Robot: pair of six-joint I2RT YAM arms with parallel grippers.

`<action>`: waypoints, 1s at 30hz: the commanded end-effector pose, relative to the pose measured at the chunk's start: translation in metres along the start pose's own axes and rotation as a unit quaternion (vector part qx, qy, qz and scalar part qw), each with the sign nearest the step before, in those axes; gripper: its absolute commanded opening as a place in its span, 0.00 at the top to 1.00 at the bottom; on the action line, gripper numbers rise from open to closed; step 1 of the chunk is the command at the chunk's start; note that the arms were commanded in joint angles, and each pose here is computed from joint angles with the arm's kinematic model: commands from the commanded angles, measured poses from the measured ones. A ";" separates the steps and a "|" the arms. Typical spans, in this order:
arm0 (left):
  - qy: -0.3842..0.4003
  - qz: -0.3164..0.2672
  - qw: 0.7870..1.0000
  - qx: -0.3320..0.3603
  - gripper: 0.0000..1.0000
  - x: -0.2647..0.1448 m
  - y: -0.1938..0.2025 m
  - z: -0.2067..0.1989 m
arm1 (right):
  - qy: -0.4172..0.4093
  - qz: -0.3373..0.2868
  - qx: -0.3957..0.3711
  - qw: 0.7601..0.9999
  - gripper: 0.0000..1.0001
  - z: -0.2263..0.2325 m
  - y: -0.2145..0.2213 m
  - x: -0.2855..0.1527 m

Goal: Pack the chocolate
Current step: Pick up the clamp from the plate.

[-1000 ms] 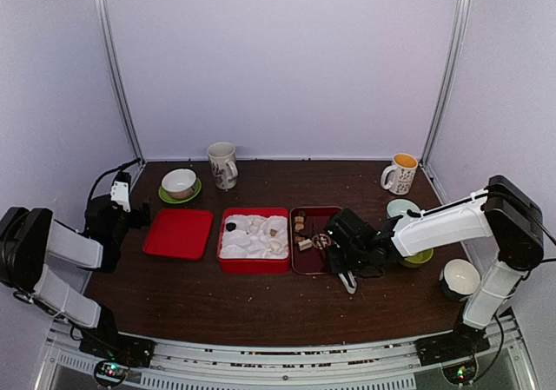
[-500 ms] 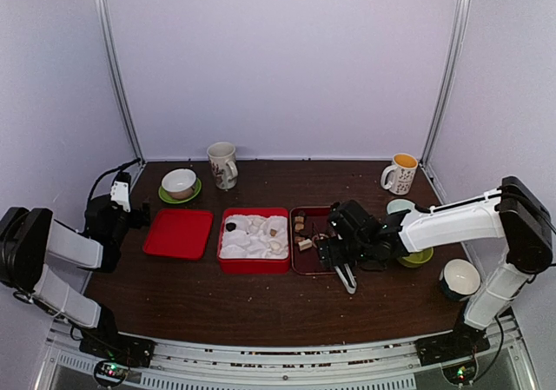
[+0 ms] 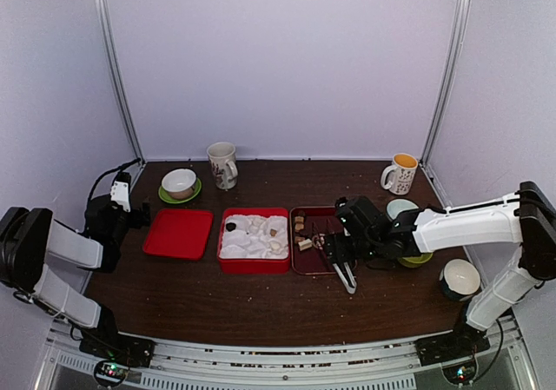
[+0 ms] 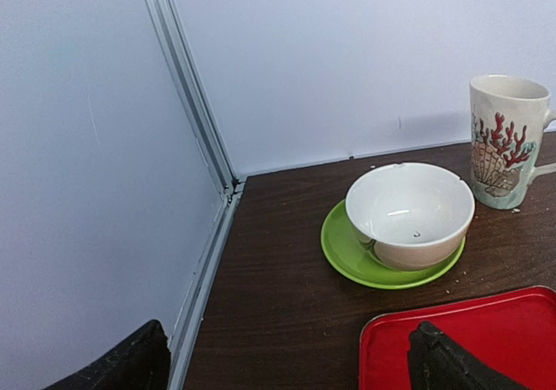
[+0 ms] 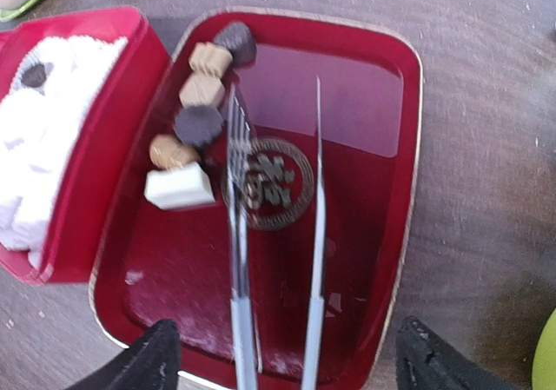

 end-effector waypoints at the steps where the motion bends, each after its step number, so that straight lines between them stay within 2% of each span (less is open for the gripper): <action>1: -0.005 -0.032 0.999 -0.005 0.02 0.003 -0.014 0.002 | -0.006 0.010 0.003 1.000 0.18 -0.003 0.013 -0.003; 6: -0.005 -0.031 0.999 -0.005 0.02 0.003 -0.014 0.003 | -0.012 0.027 -0.004 1.000 0.21 0.004 0.022 0.003; 9: -0.005 -0.031 0.999 -0.005 0.02 0.003 -0.014 0.003 | -0.016 0.036 -0.009 0.999 0.28 0.009 0.025 0.006; 15: -0.005 -0.031 0.999 -0.005 0.02 0.003 -0.014 0.003 | -0.016 0.048 -0.020 0.999 0.28 0.016 0.030 0.006; 22: -0.006 -0.030 1.000 -0.004 0.02 0.003 -0.013 0.003 | -0.007 0.058 -0.020 0.998 0.39 0.016 0.039 0.012; 30: -0.005 -0.032 0.999 -0.005 0.02 0.003 -0.014 0.002 | -0.007 0.065 -0.020 0.998 0.44 0.017 0.044 0.019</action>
Point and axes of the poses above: each gripper's point midway between its finger pads, its own x axis out along the fingers, its own z axis along the line the jaws close on, y = z × x, the point moved 6 cm from there along -x, back along the fingers, and after that the axes turned 15 degrees about -x, right-handed, at the moved point
